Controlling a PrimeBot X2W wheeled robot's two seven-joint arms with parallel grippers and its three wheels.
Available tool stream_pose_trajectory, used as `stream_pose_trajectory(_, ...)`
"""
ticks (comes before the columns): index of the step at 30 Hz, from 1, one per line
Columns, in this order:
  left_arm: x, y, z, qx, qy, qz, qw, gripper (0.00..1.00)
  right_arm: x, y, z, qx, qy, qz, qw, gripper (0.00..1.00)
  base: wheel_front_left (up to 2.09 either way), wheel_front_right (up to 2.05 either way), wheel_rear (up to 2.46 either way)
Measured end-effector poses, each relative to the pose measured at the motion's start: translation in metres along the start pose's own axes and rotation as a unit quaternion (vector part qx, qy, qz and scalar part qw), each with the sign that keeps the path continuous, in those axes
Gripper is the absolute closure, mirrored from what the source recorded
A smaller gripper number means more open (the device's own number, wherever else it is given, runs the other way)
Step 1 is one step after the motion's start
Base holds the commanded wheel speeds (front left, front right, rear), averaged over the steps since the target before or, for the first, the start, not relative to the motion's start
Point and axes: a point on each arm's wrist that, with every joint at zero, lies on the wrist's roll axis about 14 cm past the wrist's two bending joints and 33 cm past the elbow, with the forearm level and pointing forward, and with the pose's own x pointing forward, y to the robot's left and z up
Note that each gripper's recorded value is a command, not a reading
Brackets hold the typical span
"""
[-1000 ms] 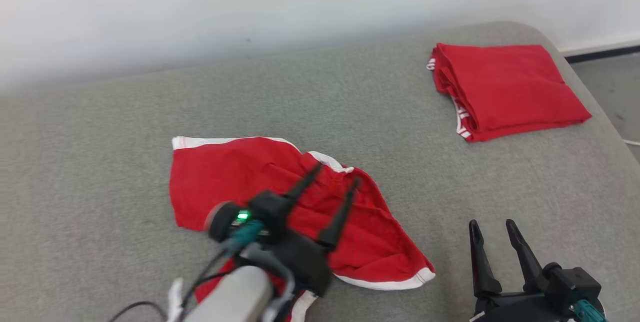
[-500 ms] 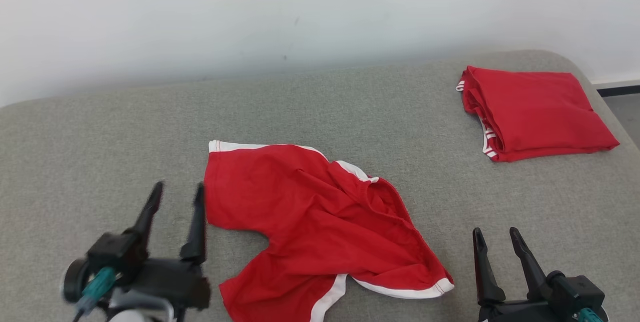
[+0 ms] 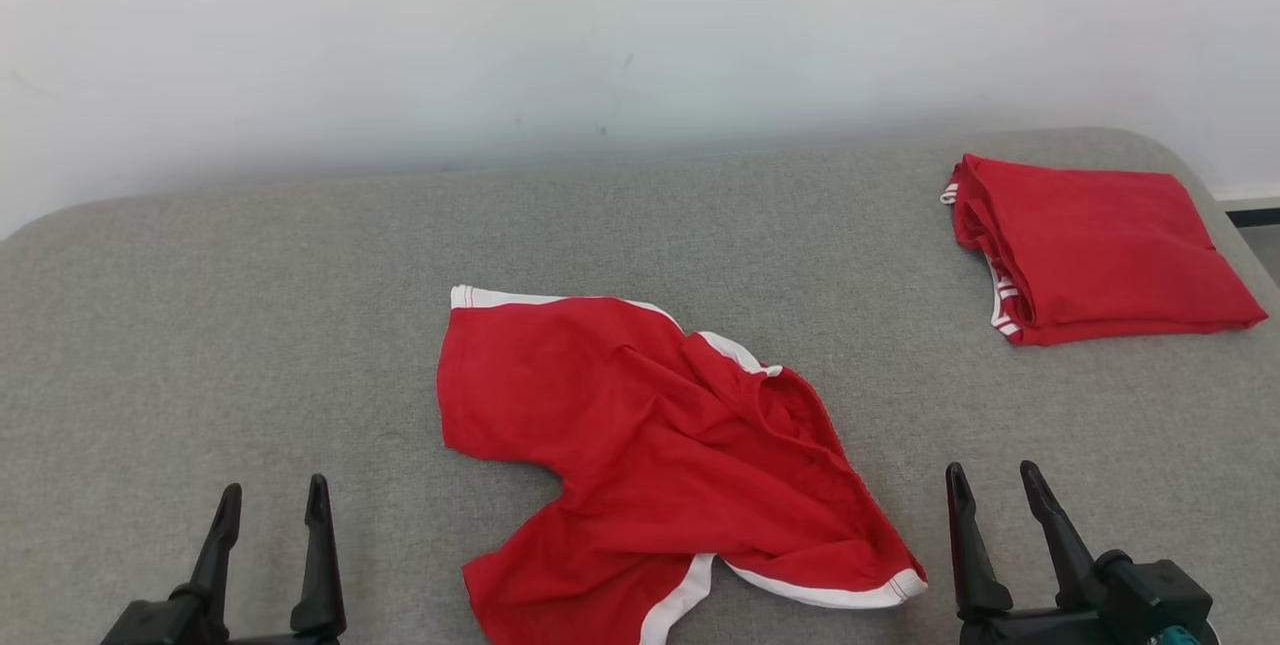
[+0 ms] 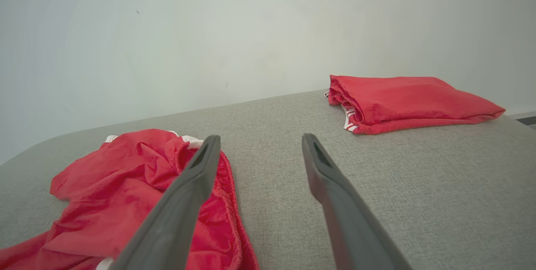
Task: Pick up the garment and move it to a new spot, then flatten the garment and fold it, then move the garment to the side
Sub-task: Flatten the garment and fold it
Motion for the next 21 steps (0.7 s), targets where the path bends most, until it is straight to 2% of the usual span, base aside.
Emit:
stream_pose_trajectory(6,-0.005,0.007,0.000,0.002,-0.001,0.006,1.000,0.00,0.000,0.004,0.000,0.000,0.000,0.006,1.000,0.00,0.00,0.00,0.00)
stream_pose_trajectory(11,-0.007,-0.006,-0.010,-0.014,0.015,-0.019,1.000,0.00,-0.001,0.003,0.000,-0.001,0.000,0.006,1.000,0.00,0.00,0.00,0.00)
stream_pose_trajectory(17,-0.015,-0.046,-0.046,-0.035,0.071,-0.080,0.994,0.00,-0.002,0.000,-0.003,0.000,0.006,0.002,1.000,0.00,0.00,0.00,0.00)
stream_pose_trajectory(18,-0.019,-0.059,-0.060,-0.041,0.094,-0.100,0.990,0.00,-0.001,-0.001,-0.004,0.000,0.007,-0.001,1.000,0.00,0.00,0.00,0.00)
stream_pose_trajectory(21,-0.026,-0.071,-0.079,-0.046,0.127,-0.117,0.984,0.00,-0.002,-0.005,-0.005,0.000,0.009,-0.006,1.000,0.00,0.00,0.00,0.00)
